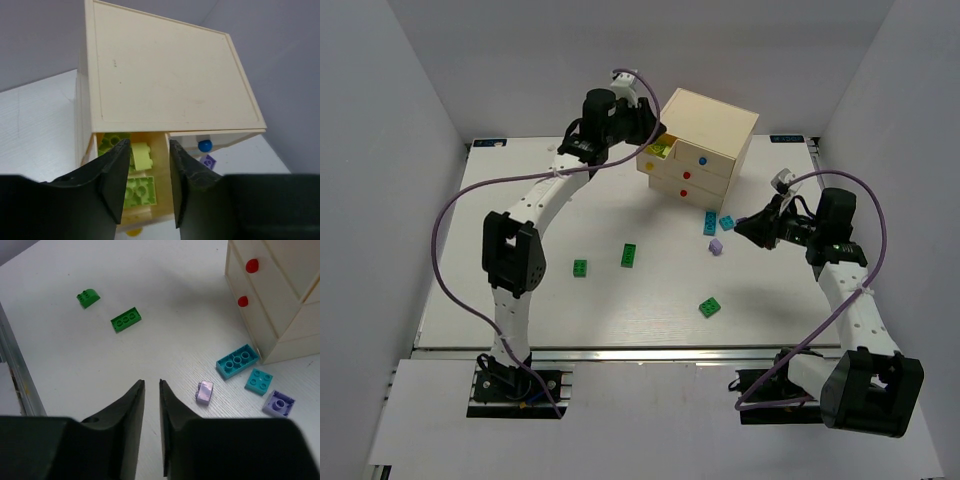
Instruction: Sort the legos into containers by color
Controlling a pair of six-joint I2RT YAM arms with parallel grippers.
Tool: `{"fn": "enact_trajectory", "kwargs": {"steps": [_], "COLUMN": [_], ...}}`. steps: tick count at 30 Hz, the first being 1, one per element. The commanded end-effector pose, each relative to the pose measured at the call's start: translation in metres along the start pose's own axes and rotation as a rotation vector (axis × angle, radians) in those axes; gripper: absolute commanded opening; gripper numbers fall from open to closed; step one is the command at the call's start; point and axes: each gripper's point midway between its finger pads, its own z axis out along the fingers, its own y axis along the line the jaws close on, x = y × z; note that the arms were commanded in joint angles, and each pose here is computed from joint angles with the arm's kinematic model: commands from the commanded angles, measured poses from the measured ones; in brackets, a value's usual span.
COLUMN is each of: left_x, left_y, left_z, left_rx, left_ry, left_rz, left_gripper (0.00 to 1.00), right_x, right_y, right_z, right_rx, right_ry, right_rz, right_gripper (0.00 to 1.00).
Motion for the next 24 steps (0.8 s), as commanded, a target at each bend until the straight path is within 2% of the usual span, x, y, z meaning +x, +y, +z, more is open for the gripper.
{"fn": "enact_trajectory", "kwargs": {"steps": [1,2,3,4,5,6,7,8,9,10,11,12,13,14,15,16,17,18,23,24], "left_x": [-0.085,-0.066,-0.085,-0.083,-0.074,-0.043,-0.056,-0.05,-0.019,-0.013,-0.017,0.007,0.013,0.016,0.021,0.035,0.041,0.046,0.06,0.061], "left_y": [-0.05,-0.045,-0.058,-0.052,-0.052,-0.041,-0.053,-0.051,-0.039,-0.041,-0.049,-0.043,-0.044,-0.046,-0.047,-0.046,-0.046,-0.047,-0.049,-0.048], "left_z": [-0.059,-0.063,-0.088,-0.099,-0.108,-0.112,-0.139,-0.149,-0.154,-0.163,-0.181,-0.184,-0.188,-0.195,-0.196,-0.195,-0.194,-0.192,-0.175,-0.172], "left_rx": [0.065,0.05,0.058,0.041,0.034,0.006,0.009,-0.012,-0.052,-0.05,-0.04,-0.055,-0.05,-0.044,-0.042,-0.034,-0.025,-0.017,0.037,0.039], "left_ry": [-0.187,-0.156,-0.213,-0.22,-0.21,-0.175,-0.226,-0.227,-0.18,-0.183,-0.209,-0.171,-0.164,-0.165,-0.157,-0.127,-0.116,-0.105,-0.078,-0.075], "left_rz": [0.034,0.01,0.001,-0.014,-0.034,-0.076,-0.069,-0.076,-0.108,-0.116,-0.116,-0.151,-0.166,-0.178,-0.21,-0.23,-0.248,-0.286,-0.356,-0.371], "left_gripper": [0.45,0.2,0.07,0.0,0.0,0.0,0.0,0.0,0.0,0.0,0.0,0.09,0.17,0.27,0.41,0.44,0.46,0.46,0.45,0.44], "right_x": [-0.001,-0.001,0.0,0.001,0.0,-0.004,-0.008,-0.013,-0.019,-0.024,-0.046,-0.051,-0.06,-0.089,-0.089,-0.096,-0.12,-0.116,-0.14,-0.131], "right_y": [0.012,0.013,0.016,0.017,0.017,0.017,0.013,0.01,0.007,0.004,0.001,-0.006,-0.015,-0.012,-0.021,-0.034,-0.029,-0.042,-0.064,-0.069], "right_z": [-0.003,-0.003,-0.004,-0.004,-0.004,-0.005,-0.004,-0.004,-0.002,0.001,0.001,0.008,0.011,0.016,0.029,0.033,0.041,0.054,0.091,0.105], "right_rx": [-0.066,-0.069,-0.072,-0.076,-0.077,-0.069,-0.044,-0.028,-0.019,-0.003,0.014,0.013,0.051,0.053,0.056,0.112,0.111,0.126,0.207,0.197], "right_ry": [-0.014,-0.019,-0.022,-0.024,-0.027,-0.036,-0.039,-0.045,-0.047,-0.037,-0.05,-0.035,-0.02,-0.034,-0.006,0.018,0.007,0.04,0.092,0.125], "right_rz": [-0.094,-0.144,-0.175,-0.199,-0.228,-0.289,-0.325,-0.35,-0.379,-0.393,-0.429,-0.42,-0.423,-0.462,-0.444,-0.445,-0.477,-0.456,-0.453,-0.436], "right_gripper": [0.21,0.19,0.15,0.15,0.15,0.19,0.22,0.28,0.4,0.45,0.5,0.6,0.64,0.68,0.73,0.74,0.75,0.79,0.8,0.81]}}
